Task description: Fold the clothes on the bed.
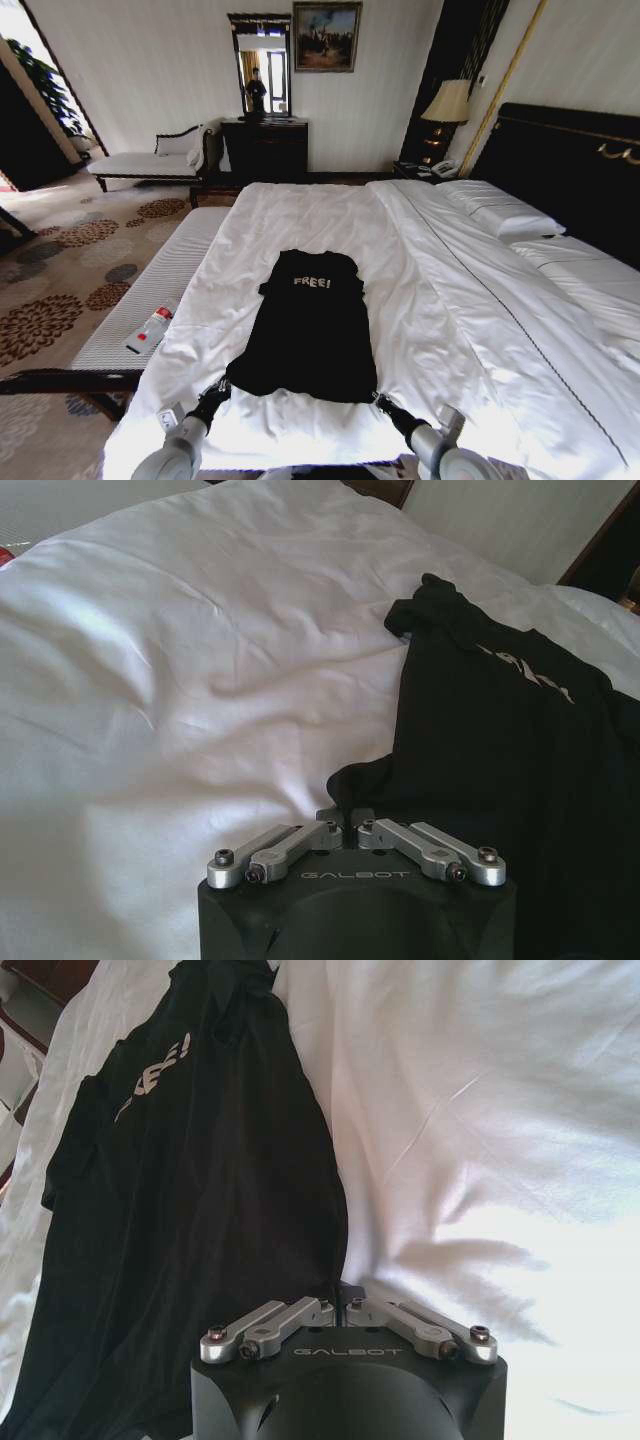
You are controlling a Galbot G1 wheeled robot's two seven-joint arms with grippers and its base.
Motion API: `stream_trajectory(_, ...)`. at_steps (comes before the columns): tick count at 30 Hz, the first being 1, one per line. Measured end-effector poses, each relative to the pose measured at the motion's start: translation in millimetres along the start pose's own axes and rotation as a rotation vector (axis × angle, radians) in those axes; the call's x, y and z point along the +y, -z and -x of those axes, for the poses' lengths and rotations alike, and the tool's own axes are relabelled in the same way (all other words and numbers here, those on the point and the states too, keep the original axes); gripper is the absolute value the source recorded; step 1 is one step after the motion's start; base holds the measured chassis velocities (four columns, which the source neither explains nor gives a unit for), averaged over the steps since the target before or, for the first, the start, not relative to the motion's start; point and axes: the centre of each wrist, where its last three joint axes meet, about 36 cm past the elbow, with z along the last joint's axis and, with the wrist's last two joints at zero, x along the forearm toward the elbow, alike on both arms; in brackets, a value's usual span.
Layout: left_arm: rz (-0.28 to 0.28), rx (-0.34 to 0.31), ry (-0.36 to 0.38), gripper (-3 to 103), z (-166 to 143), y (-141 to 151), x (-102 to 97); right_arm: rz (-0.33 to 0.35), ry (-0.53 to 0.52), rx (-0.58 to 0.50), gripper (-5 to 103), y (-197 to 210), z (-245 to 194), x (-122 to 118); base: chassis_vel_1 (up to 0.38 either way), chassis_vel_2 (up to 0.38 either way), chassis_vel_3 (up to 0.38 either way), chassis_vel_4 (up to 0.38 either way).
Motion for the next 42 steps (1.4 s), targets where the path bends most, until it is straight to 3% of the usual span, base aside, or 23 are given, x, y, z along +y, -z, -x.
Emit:
stream_trajectory(12,-0.013,0.007,0.007,2,-16.8,-3.9,-6.6,-0.009,0.007,-0.015,0,2.2,-5.2,7.5,0.0,0.0,0.0,0.0)
stream_trajectory(16,-0.017,0.0,0.013,2,-24.9,-6.6,-9.8,-0.025,-0.018,-0.006,0,4.0,-10.2,8.4,0.0,0.0,0.0,0.0)
stream_trajectory(20,-0.055,-0.02,0.025,2,-39.6,-7.2,-17.9,-0.079,-0.076,0.011,0,9.8,-19.4,11.8,0.0,0.0,0.0,0.0)
stream_trajectory(34,-0.082,-0.042,0.054,2,-75.1,-11.4,-15.0,-0.084,-0.153,0.061,0,20.7,-41.6,19.7,0.0,0.0,0.0,0.0)
stream_trajectory(42,-0.087,-0.044,0.068,2,-108.6,-20.7,-24.5,-0.104,-0.207,0.107,0,17.1,-55.1,24.6,0.0,0.0,0.0,0.0)
